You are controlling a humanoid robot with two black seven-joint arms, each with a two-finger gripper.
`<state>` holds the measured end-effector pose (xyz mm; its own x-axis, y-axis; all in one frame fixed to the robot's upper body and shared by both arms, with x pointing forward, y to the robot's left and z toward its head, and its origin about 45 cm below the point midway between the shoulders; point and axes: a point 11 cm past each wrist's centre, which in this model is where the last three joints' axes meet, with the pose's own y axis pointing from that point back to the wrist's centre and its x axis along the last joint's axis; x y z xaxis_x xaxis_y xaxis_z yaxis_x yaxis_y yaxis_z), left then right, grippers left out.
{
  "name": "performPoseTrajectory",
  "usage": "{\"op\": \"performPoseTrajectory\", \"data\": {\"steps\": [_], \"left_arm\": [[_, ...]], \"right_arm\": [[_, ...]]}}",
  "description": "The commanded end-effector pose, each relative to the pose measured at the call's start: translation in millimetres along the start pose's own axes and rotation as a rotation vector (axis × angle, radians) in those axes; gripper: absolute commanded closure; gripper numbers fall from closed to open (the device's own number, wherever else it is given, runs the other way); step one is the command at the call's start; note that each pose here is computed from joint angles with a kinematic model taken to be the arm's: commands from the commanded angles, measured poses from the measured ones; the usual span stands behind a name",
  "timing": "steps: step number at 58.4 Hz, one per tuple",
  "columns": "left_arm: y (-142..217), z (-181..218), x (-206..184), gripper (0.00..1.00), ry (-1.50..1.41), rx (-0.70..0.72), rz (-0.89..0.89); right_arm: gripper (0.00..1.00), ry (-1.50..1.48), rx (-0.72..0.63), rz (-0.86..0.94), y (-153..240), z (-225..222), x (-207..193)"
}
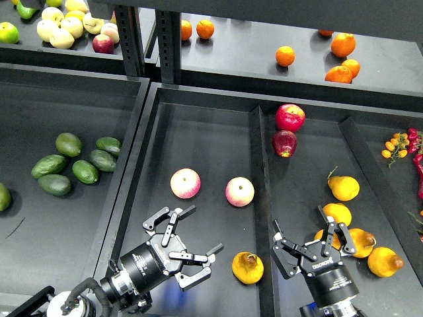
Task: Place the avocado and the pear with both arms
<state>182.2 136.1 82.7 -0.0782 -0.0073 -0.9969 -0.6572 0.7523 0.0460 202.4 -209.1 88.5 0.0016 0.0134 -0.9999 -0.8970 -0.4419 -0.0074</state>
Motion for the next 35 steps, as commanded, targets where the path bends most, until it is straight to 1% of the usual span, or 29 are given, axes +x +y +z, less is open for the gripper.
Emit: {"op": "performPoseTrajectory", "data": {"steps": [1,8,35], "left_arm": [[0,-2,-2,0.01,0.000,0.011,-0.005],[-4,-5,-13,0.01,-0.010,0.027,-0.040],[-2,-5,-10,0.01,-0.001,0.018,-0.032]], "right_arm": [[0.00,0.000,0.000,0.000,0,0,0],[0.00,-0.001,0.001,0.001,1,0,0],[0.00,-0.002,0.000,0.004,1,1,1]]}}
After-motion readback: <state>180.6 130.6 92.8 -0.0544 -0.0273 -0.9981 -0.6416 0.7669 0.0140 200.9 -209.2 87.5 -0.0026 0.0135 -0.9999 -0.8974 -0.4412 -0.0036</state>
